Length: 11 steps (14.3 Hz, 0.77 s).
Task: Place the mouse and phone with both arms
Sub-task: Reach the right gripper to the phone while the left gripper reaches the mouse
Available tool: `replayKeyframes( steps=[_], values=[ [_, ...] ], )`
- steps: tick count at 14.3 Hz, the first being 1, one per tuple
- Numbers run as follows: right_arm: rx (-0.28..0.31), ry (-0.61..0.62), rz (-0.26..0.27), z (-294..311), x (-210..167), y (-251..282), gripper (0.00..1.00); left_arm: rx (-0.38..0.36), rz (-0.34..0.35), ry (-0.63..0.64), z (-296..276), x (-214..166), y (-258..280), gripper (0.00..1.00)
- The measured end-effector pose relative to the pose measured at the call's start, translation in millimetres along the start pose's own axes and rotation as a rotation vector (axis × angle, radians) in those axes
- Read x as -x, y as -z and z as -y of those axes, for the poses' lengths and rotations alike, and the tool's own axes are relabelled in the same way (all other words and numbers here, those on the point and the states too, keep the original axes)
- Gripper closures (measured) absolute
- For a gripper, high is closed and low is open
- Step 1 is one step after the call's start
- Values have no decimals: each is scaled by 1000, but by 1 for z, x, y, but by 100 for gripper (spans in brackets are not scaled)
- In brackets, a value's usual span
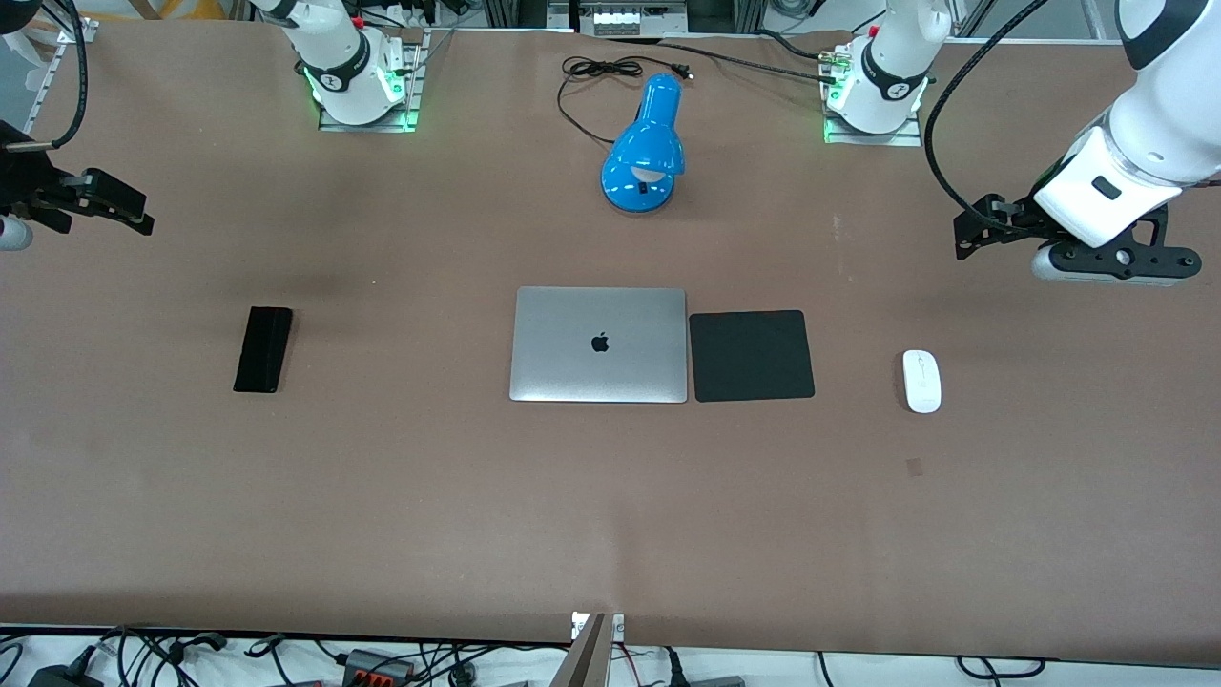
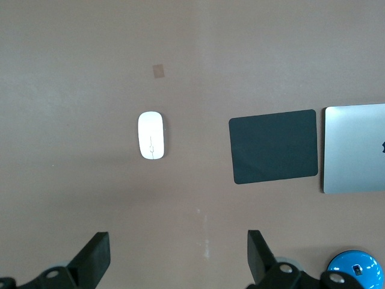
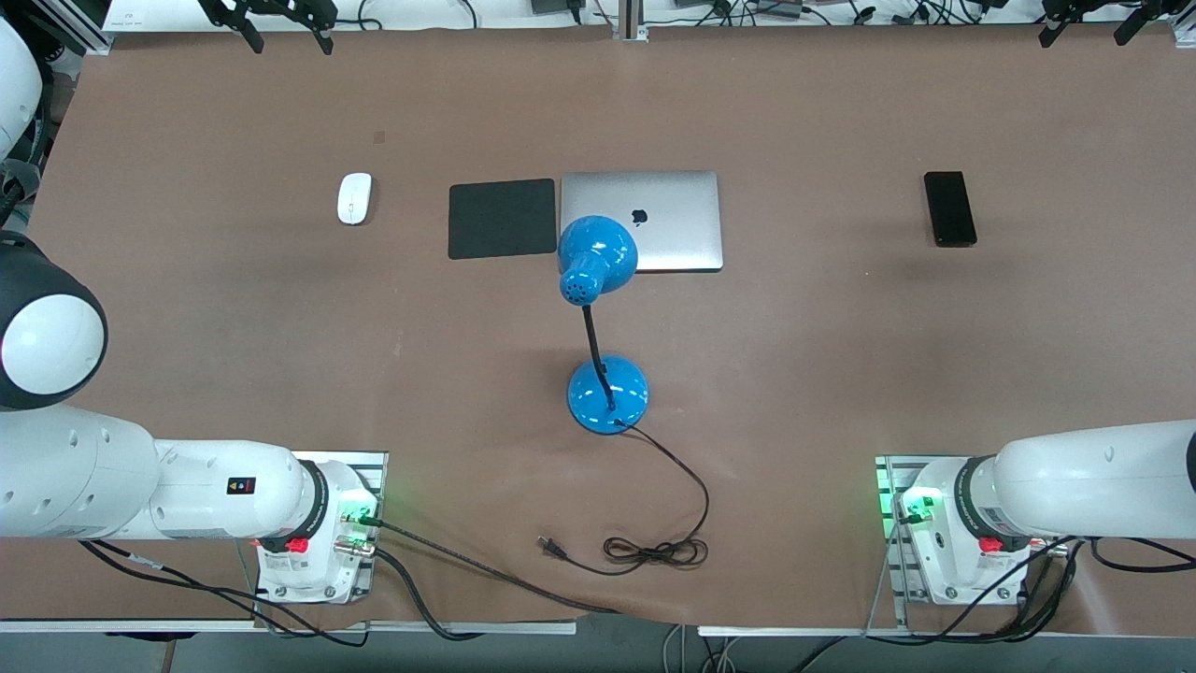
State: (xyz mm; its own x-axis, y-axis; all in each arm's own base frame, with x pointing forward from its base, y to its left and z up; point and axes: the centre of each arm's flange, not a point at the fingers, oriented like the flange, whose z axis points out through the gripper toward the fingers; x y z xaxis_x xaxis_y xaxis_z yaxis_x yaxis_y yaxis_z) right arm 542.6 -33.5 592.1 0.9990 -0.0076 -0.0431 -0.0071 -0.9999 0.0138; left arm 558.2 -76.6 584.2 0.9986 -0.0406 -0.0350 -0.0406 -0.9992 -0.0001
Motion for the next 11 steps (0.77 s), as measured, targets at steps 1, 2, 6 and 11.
replayKeyframes(
  steps=[1, 2, 6, 11],
  values=[
    [0, 0, 1, 0, 0, 0, 0, 0, 0, 0, 0, 0, 0, 0],
    [0, 0, 2, 0, 1, 0, 0, 0, 0, -1, 0, 0, 0, 0],
    [-1, -1, 8, 0, 1, -2, 0, 0, 8, 2, 1, -2, -4, 0],
    [2, -19, 53, -12, -35, -75, 0, 7, 48, 16, 10, -24, -43, 0]
  ],
)
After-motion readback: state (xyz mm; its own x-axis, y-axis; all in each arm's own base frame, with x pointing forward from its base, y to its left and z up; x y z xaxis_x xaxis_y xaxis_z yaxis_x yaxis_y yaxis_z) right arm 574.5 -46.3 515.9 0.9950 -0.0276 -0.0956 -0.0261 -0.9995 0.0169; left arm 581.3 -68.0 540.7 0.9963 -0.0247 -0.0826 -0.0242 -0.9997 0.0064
